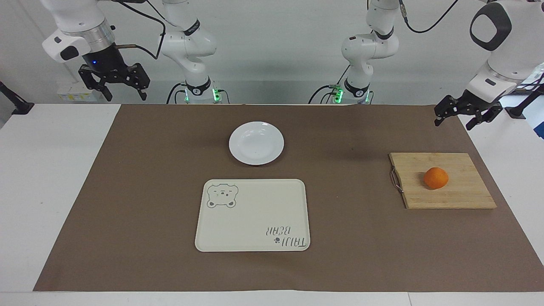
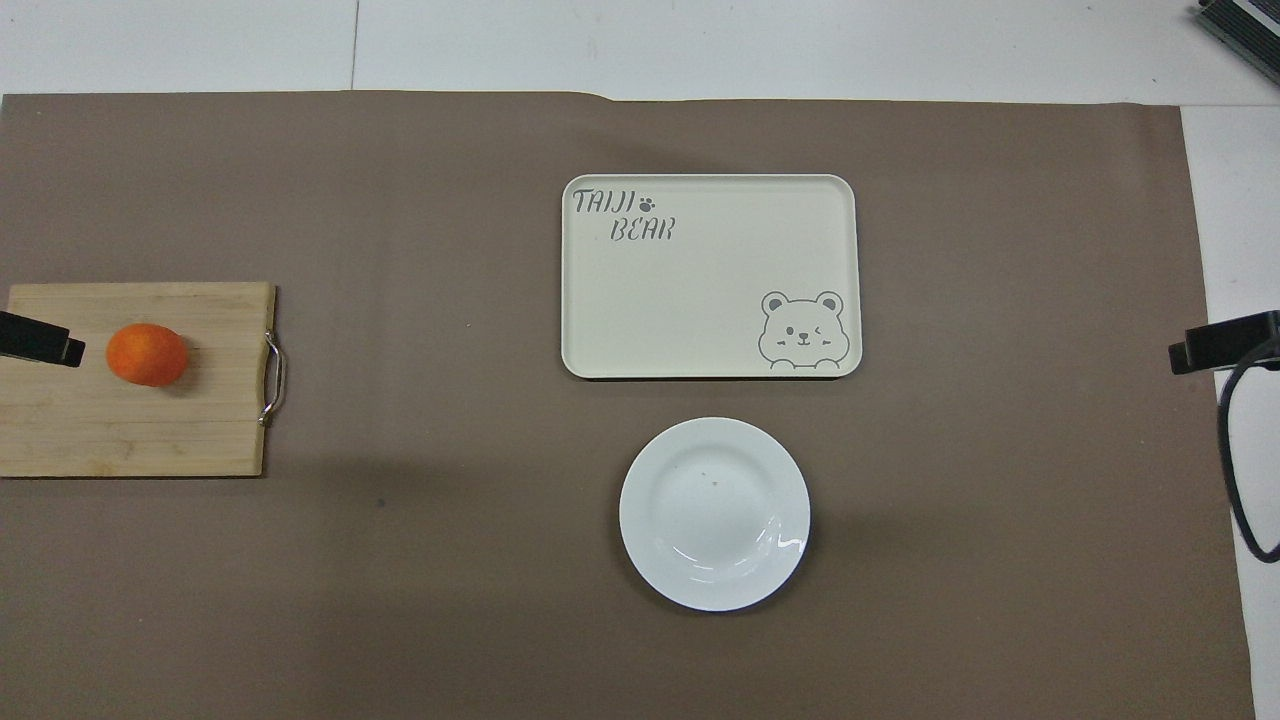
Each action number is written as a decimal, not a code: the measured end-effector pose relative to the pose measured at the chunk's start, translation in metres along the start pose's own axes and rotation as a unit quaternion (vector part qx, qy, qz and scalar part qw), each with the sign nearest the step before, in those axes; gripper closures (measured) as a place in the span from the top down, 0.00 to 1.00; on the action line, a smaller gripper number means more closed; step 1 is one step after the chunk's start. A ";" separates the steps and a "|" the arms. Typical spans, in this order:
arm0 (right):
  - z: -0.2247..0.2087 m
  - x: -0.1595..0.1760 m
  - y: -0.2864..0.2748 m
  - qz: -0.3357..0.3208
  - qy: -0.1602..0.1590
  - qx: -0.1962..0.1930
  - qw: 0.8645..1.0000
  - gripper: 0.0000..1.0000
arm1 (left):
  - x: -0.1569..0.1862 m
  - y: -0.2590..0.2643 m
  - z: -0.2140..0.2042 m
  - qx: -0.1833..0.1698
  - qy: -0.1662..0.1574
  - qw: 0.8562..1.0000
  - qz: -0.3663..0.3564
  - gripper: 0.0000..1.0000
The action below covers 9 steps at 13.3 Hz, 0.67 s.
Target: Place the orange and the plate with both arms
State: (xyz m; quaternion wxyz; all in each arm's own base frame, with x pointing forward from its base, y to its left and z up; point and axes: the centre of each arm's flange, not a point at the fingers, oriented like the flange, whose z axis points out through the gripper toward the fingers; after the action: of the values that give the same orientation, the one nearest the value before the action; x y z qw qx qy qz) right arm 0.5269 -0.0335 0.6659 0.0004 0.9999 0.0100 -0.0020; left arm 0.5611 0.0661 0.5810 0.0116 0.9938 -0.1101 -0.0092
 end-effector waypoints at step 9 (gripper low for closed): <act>0.000 0.000 0.000 0.000 0.000 0.000 1.000 1.00 | 0.026 -0.086 0.098 -0.001 -0.006 1.000 0.024 1.00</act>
State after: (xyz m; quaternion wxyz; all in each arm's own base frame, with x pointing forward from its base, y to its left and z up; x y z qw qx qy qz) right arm 0.5269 -0.0335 0.6659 0.0004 0.9999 0.0100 -0.0020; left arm 0.6033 0.1418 0.4803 0.0126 0.9908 -0.1341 -0.0148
